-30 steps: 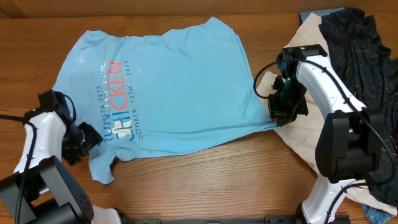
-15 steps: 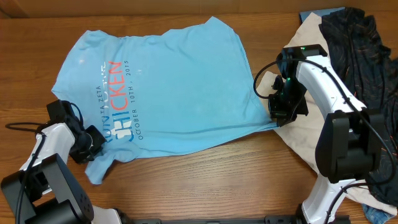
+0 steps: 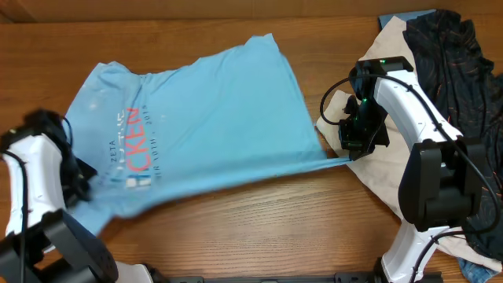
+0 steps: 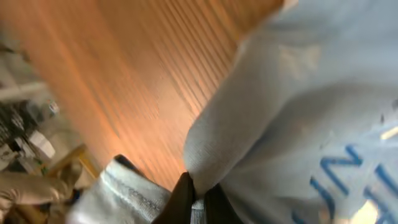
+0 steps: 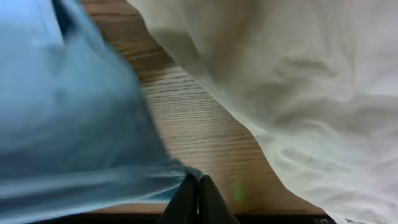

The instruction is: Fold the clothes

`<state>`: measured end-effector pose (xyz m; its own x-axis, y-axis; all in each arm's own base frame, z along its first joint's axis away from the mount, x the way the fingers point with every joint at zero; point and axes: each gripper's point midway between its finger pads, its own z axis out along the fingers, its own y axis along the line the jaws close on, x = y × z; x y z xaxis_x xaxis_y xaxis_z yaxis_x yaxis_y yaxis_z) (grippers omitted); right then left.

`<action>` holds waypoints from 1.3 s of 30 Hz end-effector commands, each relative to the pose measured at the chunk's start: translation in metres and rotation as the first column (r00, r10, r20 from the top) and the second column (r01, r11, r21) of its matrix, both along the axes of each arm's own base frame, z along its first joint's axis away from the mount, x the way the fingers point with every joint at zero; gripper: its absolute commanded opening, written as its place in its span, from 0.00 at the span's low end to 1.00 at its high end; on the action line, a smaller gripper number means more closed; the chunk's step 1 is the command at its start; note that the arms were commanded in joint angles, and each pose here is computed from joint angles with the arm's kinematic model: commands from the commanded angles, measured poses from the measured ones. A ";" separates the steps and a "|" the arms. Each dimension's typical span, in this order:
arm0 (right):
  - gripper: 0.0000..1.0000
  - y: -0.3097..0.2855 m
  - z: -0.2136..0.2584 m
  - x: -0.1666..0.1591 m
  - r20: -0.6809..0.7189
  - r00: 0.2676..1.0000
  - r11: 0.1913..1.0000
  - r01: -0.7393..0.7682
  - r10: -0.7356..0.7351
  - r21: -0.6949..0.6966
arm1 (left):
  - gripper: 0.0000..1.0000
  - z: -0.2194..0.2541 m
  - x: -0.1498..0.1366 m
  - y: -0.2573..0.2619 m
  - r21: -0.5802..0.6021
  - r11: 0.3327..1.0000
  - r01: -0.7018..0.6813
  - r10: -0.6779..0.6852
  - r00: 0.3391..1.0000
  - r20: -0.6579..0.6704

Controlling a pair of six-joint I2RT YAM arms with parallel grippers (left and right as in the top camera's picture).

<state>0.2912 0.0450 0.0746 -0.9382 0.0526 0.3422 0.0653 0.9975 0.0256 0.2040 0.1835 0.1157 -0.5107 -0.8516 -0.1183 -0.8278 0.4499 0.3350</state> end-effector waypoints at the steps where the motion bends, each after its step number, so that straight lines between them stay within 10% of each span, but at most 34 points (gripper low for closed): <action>1: 0.04 -0.005 0.007 0.001 0.032 0.999 1.000 -0.004 0.004 -0.013 | 0.18 0.051 0.000 0.039 0.251 0.966 -0.061 0.054 0.998 0.035; 10: 0.04 -0.005 0.007 0.002 0.033 0.999 1.000 -0.004 0.004 -0.013 | 0.40 0.044 0.022 0.028 0.150 0.989 0.001 -0.017 0.994 0.105; 19: 0.04 -0.005 0.007 0.002 0.032 0.999 1.000 -0.004 0.004 -0.013 | 0.50 0.007 -0.015 0.003 0.023 0.999 -0.021 0.022 0.999 -0.025; 39: 0.04 -0.005 0.007 0.002 0.033 0.999 1.000 -0.004 0.004 -0.013 | 0.56 -0.078 -0.050 -0.020 -0.030 0.999 -0.034 0.032 0.996 -0.081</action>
<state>0.2921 0.0430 0.0741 -0.9399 0.0518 0.3374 0.0610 0.9980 0.0168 0.1606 0.1609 0.0431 -0.5074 -0.8610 -0.0343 -0.8057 0.4599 0.3733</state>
